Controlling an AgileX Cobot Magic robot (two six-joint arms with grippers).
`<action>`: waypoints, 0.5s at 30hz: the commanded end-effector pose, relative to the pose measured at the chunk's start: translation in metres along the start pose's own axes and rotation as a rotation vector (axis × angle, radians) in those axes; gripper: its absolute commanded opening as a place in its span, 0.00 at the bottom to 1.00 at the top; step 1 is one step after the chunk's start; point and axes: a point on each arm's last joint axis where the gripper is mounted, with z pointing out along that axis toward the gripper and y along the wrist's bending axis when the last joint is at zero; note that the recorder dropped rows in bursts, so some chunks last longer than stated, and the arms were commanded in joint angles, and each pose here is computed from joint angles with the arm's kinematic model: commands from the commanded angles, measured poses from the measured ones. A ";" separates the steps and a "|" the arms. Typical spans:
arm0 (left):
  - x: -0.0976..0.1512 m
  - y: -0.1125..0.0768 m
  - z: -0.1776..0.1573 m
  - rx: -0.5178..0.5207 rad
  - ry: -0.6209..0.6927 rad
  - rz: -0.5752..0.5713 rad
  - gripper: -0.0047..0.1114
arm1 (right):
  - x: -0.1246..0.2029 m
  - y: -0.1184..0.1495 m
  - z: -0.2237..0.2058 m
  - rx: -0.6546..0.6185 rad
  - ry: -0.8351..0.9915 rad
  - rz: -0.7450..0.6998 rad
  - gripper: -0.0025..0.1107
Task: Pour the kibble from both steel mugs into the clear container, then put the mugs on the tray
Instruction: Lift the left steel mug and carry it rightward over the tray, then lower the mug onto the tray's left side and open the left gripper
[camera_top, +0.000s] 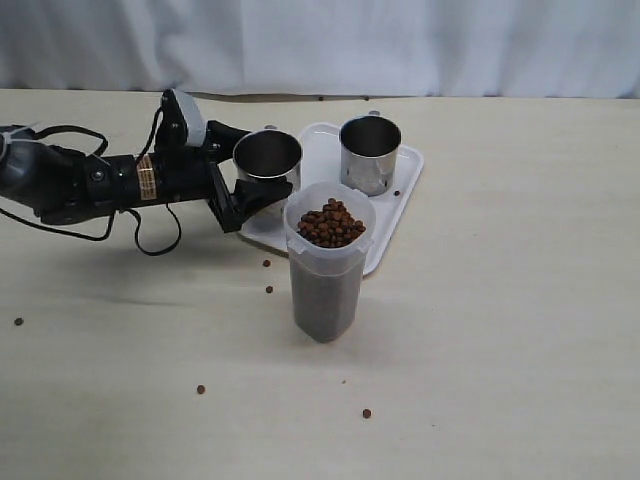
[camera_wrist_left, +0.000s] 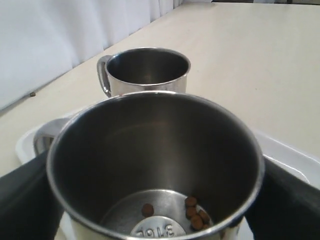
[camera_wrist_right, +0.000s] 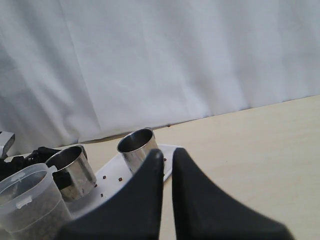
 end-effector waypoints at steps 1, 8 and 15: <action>-0.004 -0.002 0.008 0.010 -0.046 -0.011 0.04 | 0.001 0.000 0.000 -0.003 0.002 0.001 0.07; 0.000 -0.010 0.027 -0.061 0.049 -0.041 0.04 | 0.001 0.000 0.000 -0.003 0.002 0.001 0.07; 0.003 -0.010 0.028 -0.078 0.072 -0.038 0.04 | 0.001 0.000 0.000 -0.003 0.002 0.001 0.07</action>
